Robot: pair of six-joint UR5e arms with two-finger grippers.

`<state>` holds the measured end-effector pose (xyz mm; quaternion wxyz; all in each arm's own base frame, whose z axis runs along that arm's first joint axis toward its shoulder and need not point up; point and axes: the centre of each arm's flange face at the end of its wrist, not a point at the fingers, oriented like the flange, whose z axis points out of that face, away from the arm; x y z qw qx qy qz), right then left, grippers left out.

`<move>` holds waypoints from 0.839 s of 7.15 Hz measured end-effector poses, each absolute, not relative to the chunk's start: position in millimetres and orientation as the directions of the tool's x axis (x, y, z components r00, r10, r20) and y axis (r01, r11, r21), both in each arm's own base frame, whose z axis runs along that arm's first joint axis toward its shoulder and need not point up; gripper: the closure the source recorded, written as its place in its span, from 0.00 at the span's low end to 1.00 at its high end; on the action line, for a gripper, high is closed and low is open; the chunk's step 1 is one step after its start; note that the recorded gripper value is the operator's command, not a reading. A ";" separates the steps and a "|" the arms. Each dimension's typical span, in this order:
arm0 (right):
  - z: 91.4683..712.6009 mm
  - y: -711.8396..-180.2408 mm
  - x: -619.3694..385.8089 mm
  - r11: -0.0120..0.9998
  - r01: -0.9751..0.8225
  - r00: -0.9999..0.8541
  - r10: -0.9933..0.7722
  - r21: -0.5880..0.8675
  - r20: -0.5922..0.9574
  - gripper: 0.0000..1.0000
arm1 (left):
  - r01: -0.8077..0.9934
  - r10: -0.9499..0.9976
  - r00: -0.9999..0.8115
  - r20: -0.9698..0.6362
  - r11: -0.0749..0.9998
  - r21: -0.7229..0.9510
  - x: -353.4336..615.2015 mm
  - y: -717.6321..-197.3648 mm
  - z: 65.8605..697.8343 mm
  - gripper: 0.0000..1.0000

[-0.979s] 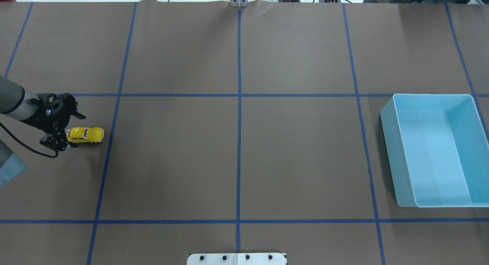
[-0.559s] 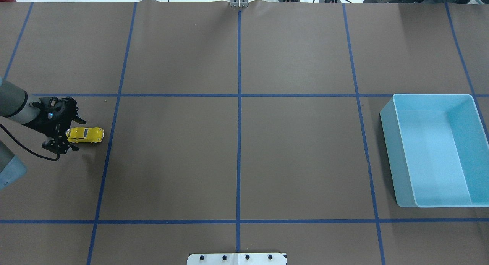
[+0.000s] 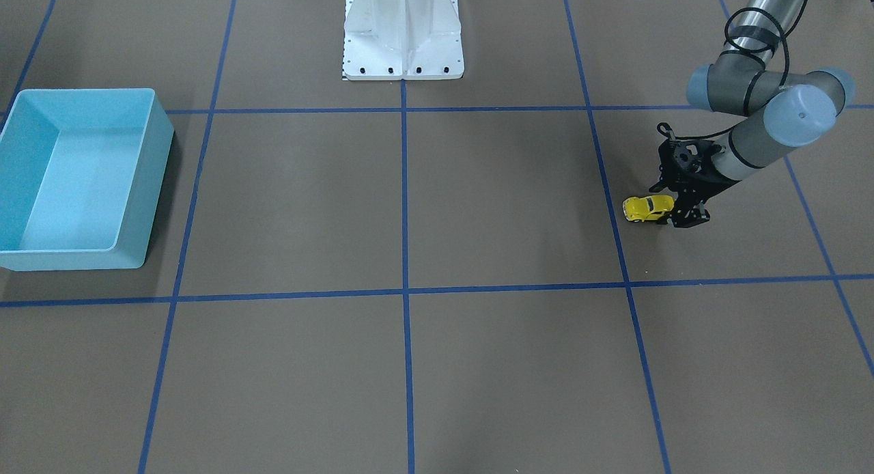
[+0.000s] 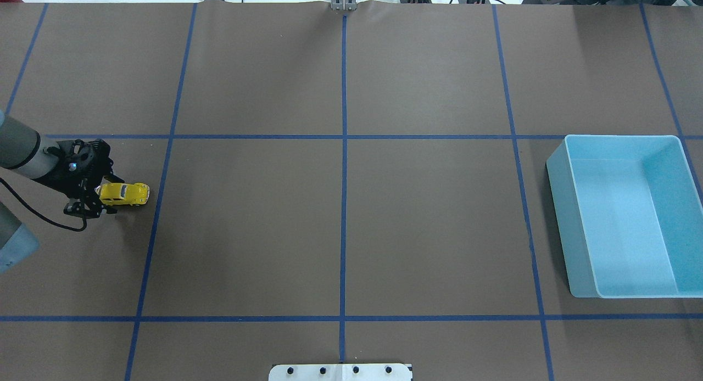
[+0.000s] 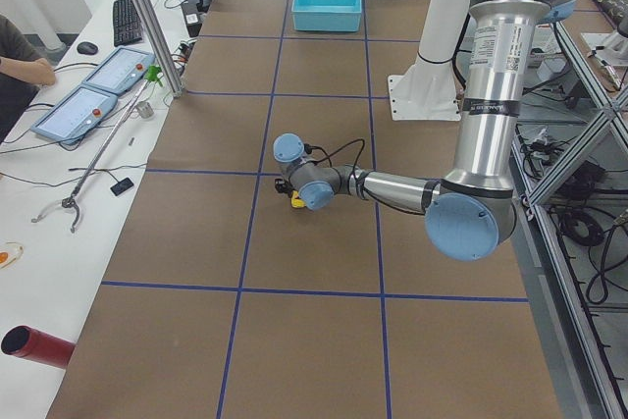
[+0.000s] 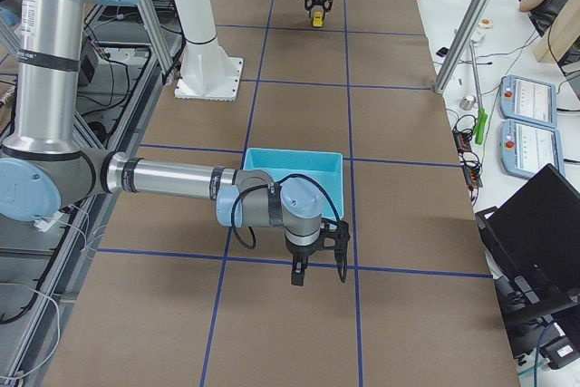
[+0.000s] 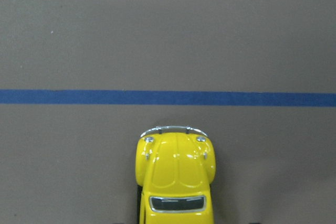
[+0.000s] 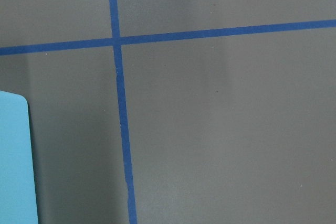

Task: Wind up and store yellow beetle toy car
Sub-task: 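Lower the left gripper onto the yellow car and press it down, then drag the yellow car backward along the table, away from the blue bin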

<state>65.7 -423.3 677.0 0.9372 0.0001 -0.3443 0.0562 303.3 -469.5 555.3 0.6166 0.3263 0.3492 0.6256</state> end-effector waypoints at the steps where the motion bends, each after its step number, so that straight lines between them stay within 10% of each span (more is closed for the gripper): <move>1: 677.0 -423.2 65.9 0.994 -0.106 0.756 0.106 -0.039 0.645 0.00 | -0.534 1.000 -0.027 -0.007 -0.008 0.845 301.9 -469.2 553.0 0.81; 6: 677.2 -423.3 65.6 0.994 -0.105 0.757 0.105 -0.039 0.645 0.00 | -0.455 0.996 0.008 0.089 -0.076 0.887 280.8 -466.0 536.0 0.95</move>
